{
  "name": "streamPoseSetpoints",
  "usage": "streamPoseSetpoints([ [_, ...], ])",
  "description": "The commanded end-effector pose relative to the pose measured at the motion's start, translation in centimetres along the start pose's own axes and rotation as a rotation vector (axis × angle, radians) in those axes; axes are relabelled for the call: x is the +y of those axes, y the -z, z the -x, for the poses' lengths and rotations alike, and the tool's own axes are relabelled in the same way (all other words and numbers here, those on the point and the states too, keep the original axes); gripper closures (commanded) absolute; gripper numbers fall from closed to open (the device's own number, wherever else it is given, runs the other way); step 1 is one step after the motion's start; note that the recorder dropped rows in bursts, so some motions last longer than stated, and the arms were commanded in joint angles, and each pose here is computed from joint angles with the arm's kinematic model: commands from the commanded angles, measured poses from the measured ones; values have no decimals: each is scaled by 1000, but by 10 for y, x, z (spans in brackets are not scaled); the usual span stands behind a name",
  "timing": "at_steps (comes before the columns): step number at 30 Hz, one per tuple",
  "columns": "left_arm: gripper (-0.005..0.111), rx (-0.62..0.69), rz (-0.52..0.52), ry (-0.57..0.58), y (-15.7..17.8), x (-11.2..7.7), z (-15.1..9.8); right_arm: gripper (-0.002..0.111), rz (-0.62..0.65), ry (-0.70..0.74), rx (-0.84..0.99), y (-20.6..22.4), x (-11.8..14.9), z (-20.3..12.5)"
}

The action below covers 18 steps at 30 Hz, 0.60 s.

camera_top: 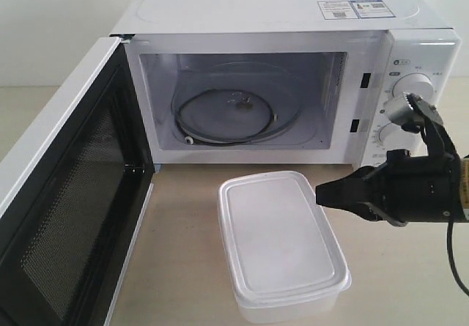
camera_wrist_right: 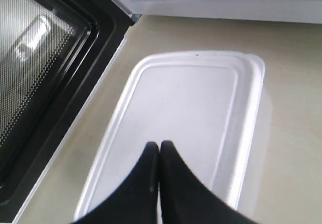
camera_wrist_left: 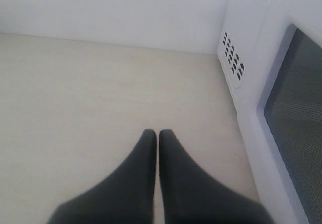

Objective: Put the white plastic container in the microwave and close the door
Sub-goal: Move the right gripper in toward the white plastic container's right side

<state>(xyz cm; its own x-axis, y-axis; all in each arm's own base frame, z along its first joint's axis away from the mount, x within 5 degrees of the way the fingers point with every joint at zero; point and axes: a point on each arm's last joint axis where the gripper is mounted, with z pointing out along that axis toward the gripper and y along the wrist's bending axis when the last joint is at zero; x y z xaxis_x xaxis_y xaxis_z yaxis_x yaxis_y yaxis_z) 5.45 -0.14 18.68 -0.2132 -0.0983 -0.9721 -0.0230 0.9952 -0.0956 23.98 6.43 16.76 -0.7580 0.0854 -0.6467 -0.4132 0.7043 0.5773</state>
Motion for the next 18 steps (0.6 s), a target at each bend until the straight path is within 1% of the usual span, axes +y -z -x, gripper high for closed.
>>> streamPoseSetpoints([
  [1,102,0,2,2,0,0,-1,109,-36,-21,-1,9,-11,4],
  [3,102,0,2,2,0,0,-1,109,-54,-44,-26,17,-20,7],
  [5,102,0,2,2,0,0,-1,109,-38,-77,-56,28,-31,8],
  [8,102,0,2,2,0,0,-1,109,69,-164,-117,37,-45,8],
  [10,102,0,2,2,0,0,-1,109,135,-222,-122,34,-57,1],
  [13,102,0,2,2,0,0,-1,109,216,-297,-67,22,-68,-15],
  [17,102,0,2,2,0,0,-1,109,268,-374,76,1,-83,-48],
  [18,102,0,2,2,0,0,-1,109,270,-376,82,-1,-85,-50],
])
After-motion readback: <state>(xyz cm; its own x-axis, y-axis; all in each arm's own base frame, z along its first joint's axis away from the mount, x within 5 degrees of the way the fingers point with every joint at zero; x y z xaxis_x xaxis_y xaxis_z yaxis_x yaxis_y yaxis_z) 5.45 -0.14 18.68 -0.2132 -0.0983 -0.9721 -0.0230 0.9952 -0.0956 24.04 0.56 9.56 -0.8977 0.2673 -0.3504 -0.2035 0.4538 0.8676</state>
